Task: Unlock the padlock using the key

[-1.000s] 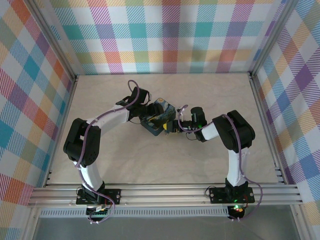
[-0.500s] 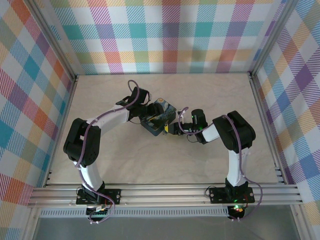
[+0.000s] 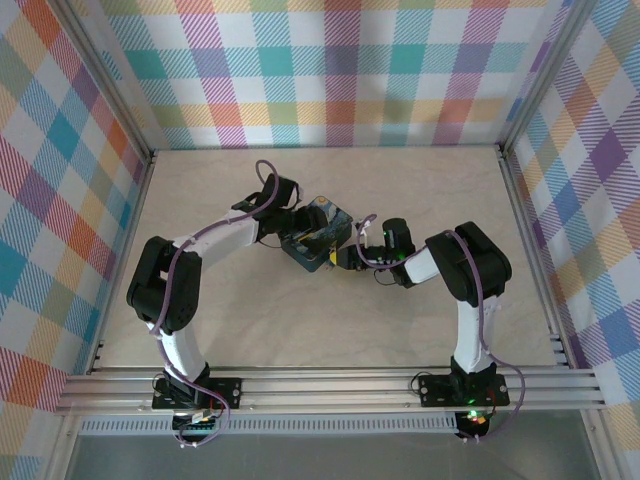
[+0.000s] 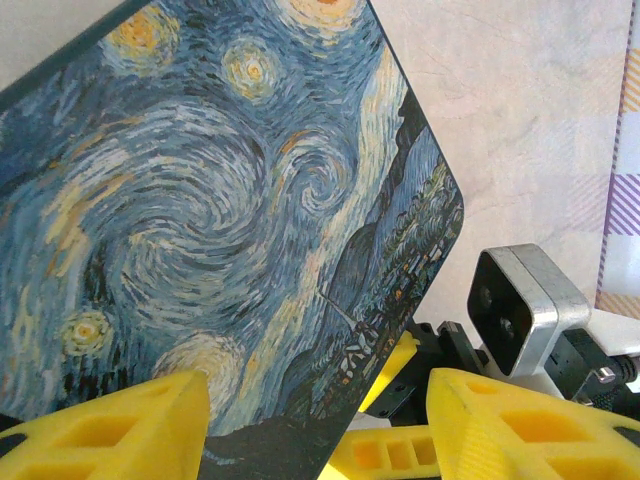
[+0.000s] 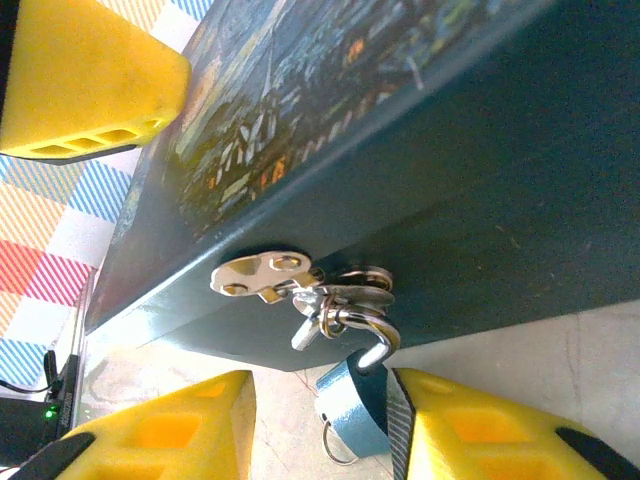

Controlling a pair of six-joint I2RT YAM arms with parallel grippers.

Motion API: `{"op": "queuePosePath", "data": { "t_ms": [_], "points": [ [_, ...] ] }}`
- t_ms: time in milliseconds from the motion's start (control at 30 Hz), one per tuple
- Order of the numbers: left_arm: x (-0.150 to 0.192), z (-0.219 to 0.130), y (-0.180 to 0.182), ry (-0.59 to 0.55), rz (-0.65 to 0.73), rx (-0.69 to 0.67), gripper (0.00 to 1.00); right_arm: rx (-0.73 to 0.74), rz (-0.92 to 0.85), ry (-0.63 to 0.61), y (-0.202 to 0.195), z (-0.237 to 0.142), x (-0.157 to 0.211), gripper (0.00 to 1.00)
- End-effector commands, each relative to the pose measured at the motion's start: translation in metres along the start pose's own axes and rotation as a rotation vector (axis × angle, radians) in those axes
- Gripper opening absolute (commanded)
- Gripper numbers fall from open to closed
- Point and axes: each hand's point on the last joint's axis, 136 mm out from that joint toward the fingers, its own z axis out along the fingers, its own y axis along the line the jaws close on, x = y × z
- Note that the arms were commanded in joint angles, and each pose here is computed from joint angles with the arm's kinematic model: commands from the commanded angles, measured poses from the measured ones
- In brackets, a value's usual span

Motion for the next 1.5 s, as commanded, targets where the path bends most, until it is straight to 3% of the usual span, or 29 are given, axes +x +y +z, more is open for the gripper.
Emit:
{"op": "queuePosePath", "data": {
  "t_ms": [0, 633, 1033, 1467],
  "points": [
    [0.005, 0.002, 0.003, 0.007, 0.025, -0.018, 0.59, -0.019, -0.051, -0.016, 0.010, 0.001, -0.011, 0.41],
    [0.005, 0.001, 0.004, 0.006, 0.025, -0.019, 0.59, -0.048, -0.038, -0.010, 0.010, 0.007, -0.014, 0.35],
    [0.005, 0.000, 0.005, 0.003, 0.026, -0.022, 0.59, 0.072, -0.039, -0.047, -0.008, -0.008, -0.019, 0.43],
    [0.007, 0.002, 0.007, 0.009, 0.022, -0.027, 0.59, 0.004, -0.053, -0.035, -0.002, 0.002, -0.027, 0.48]
  ]
}}
